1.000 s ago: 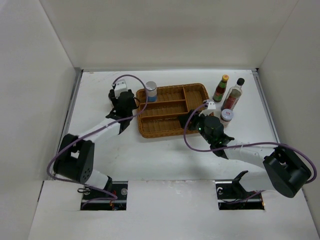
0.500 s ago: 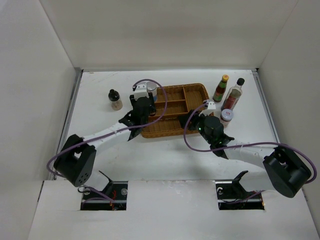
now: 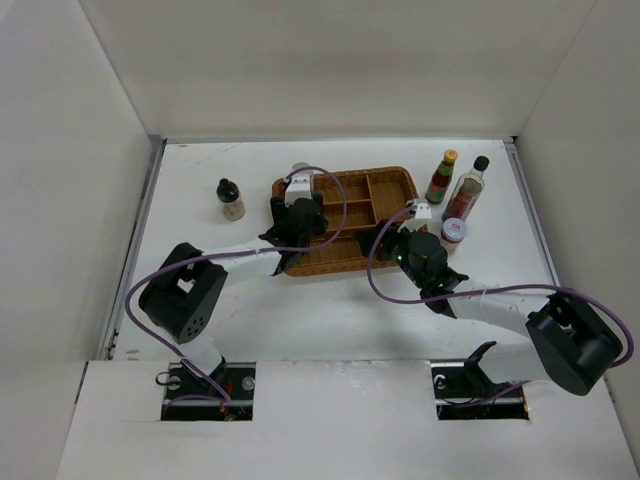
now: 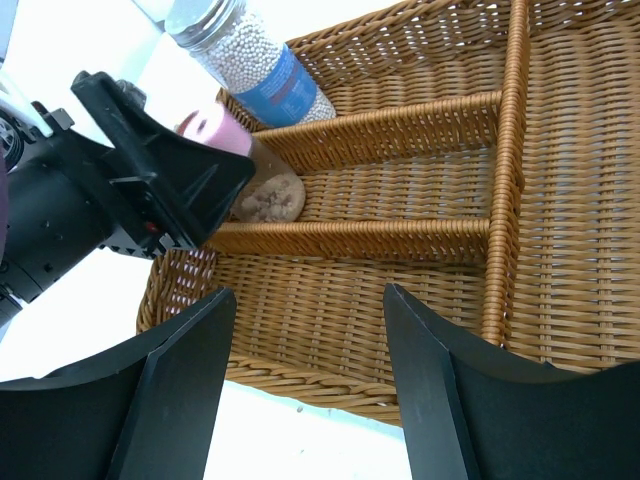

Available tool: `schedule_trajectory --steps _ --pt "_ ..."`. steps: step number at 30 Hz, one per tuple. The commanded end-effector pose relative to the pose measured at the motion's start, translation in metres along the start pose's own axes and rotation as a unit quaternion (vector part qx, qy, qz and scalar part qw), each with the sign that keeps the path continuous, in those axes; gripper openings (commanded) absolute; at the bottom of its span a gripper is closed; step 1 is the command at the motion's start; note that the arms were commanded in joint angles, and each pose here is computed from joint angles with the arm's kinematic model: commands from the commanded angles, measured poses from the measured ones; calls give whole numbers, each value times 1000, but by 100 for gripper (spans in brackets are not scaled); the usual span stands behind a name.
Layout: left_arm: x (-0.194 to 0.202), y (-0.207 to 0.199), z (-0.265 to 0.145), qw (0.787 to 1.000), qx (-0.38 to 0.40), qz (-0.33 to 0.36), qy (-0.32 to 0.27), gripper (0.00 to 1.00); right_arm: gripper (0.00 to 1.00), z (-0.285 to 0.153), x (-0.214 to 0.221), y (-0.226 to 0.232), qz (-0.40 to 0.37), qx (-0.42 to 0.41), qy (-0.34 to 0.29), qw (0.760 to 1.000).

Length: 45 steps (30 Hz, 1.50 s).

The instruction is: Organize the condiment bottles

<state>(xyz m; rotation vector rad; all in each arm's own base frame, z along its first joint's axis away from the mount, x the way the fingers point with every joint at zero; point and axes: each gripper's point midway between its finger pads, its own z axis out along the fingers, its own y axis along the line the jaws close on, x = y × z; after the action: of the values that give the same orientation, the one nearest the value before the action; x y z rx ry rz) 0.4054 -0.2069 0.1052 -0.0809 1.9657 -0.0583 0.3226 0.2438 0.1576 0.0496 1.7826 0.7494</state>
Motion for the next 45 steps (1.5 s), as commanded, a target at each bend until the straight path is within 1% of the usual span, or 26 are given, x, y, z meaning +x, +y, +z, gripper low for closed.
schedule_trajectory --steps 1,3,5,8,11,17,20,25,33,35,39,41,44,45 --pt "-38 -11 -6 998 10 -33 -47 69 67 2 -20 8 5 -13 -32 999" --pt "-53 -9 -14 997 13 -37 -59 76 68 2 -20 8 5 -13 -32 999" --pt "-73 -2 -24 996 14 -46 -78 81 68 2 -19 6 5 -12 -30 999" --pt "-105 20 -38 992 4 -59 -110 82 68 2 -20 7 5 -12 -32 999" --pt "-122 55 -41 989 -26 -81 -125 82 68 2 -19 7 5 -12 -31 999" --pt "-117 129 -12 982 -116 -109 -104 82 69 3 -17 7 4 -11 -29 1000" --pt "-109 154 3 979 -144 -115 -89 82 72 4 -16 7 3 -13 -26 1000" --pt "-99 171 29 977 -164 -114 -68 82 76 5 -14 9 3 -16 -22 1000" --pt "-92 186 61 975 -188 -108 -49 77 77 6 -14 10 3 -17 -22 1000" --pt "-89 190 66 975 -192 -107 -45 73 77 6 -13 8 2 -15 -21 1000" --pt "-78 195 72 974 -197 -106 -32 58 77 6 -14 8 2 -15 -22 1000" --pt "-71 196 70 975 -197 -104 -26 55 77 6 -14 8 2 -15 -22 1000" --pt "-67 199 61 974 -197 -108 -27 41 77 6 -14 7 2 -14 -22 1000" --pt "-72 199 55 973 -196 -114 -36 38 77 6 -13 8 2 -15 -21 1000"
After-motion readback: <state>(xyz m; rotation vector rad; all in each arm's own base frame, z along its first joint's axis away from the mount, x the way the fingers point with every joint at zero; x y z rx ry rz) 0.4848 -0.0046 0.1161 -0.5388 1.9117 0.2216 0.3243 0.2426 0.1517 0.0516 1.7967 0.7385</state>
